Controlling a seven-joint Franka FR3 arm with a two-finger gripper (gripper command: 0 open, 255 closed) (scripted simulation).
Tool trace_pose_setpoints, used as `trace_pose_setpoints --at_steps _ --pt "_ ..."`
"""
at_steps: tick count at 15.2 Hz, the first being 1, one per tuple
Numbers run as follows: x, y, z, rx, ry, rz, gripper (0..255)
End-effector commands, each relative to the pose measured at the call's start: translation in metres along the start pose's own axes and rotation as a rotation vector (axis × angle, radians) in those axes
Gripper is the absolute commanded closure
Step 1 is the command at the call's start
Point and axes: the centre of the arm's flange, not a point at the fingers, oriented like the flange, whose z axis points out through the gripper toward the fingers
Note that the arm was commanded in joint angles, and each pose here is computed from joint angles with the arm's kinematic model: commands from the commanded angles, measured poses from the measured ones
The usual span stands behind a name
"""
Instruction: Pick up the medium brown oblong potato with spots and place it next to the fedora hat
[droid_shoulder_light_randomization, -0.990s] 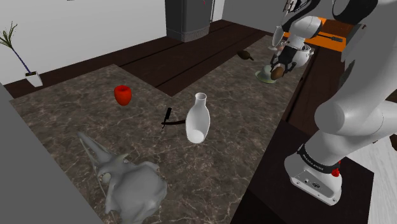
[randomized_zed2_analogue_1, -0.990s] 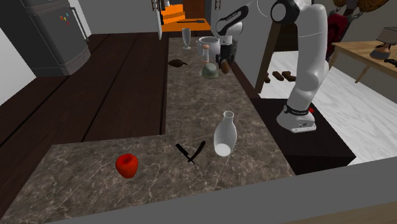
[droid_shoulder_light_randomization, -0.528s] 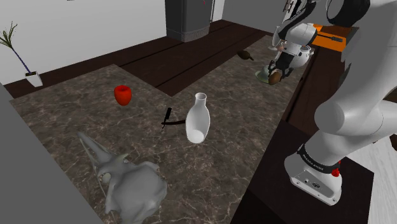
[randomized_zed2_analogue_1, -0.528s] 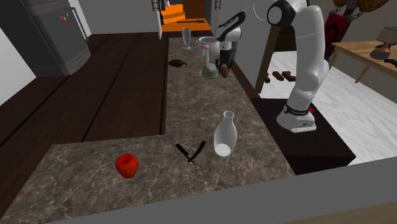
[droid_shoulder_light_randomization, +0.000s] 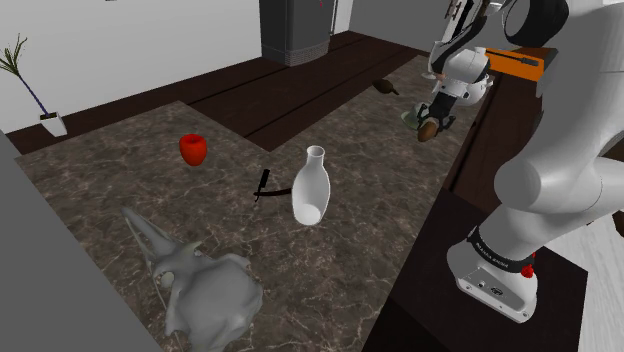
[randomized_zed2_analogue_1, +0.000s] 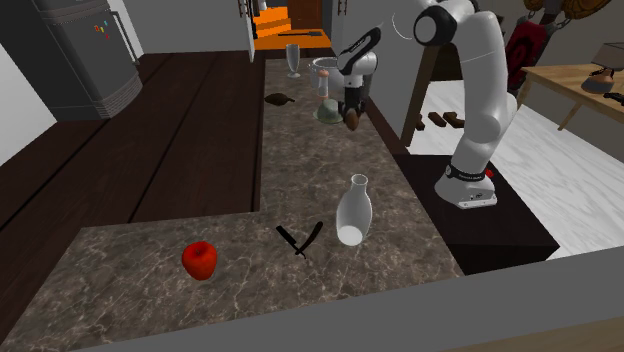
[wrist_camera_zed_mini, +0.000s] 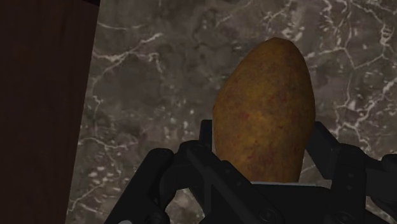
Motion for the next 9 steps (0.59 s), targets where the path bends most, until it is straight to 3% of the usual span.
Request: trace_pose_setpoints --at_steps 1,5,9 --pt "0.004 0.003 0.010 0.000 0.001 0.000 255" --pt "0.011 0.005 0.031 0.000 0.001 0.000 255" --pt "0.011 0.005 0.031 0.000 0.001 0.000 255"
